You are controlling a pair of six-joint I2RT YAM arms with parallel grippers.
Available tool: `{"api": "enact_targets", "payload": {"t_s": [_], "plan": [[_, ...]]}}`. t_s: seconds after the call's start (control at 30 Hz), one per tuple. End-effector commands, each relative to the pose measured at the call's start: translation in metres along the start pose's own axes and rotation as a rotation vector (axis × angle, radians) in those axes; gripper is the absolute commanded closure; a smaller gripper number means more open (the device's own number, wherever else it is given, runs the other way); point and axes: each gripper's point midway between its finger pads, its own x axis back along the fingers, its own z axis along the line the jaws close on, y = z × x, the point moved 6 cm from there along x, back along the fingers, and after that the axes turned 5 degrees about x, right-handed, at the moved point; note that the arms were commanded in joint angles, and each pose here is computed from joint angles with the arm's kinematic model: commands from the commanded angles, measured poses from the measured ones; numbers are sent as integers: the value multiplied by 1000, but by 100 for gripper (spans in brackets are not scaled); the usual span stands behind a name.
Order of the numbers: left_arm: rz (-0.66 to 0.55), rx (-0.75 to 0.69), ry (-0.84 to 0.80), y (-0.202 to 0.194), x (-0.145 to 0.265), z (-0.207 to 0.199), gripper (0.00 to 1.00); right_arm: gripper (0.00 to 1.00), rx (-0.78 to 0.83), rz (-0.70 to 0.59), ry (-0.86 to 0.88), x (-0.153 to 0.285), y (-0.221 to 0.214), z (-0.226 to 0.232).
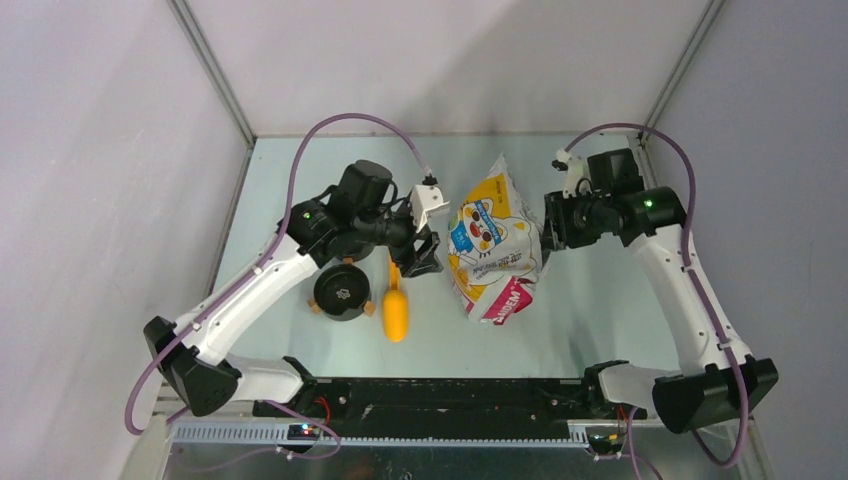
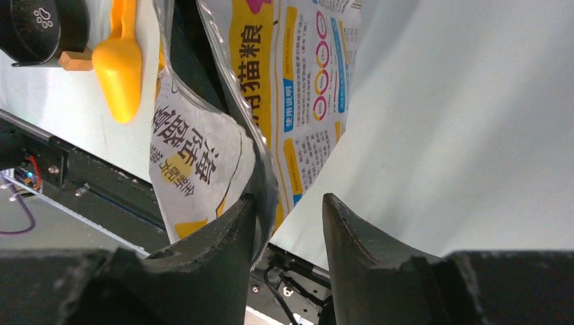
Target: Serve the pet food
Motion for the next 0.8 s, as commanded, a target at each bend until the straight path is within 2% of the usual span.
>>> {"api": "enact_targets", "payload": {"t_s": [0.0,0.27,0.47,0.77], "plan": [[-42,-42,8,3,10,-4,25,56,73,-52,-88,0,22,-5],[-38,-35,-4,0,8,-4,25,51,108,-99,108,-12,58,20],[-30,-50,13,-3,11,-4,25,50,165,-120,36,-28,89,22],[-11,-78,80,-10,26,-1,25,48,144,-153,-48,-57,135,20]]}}
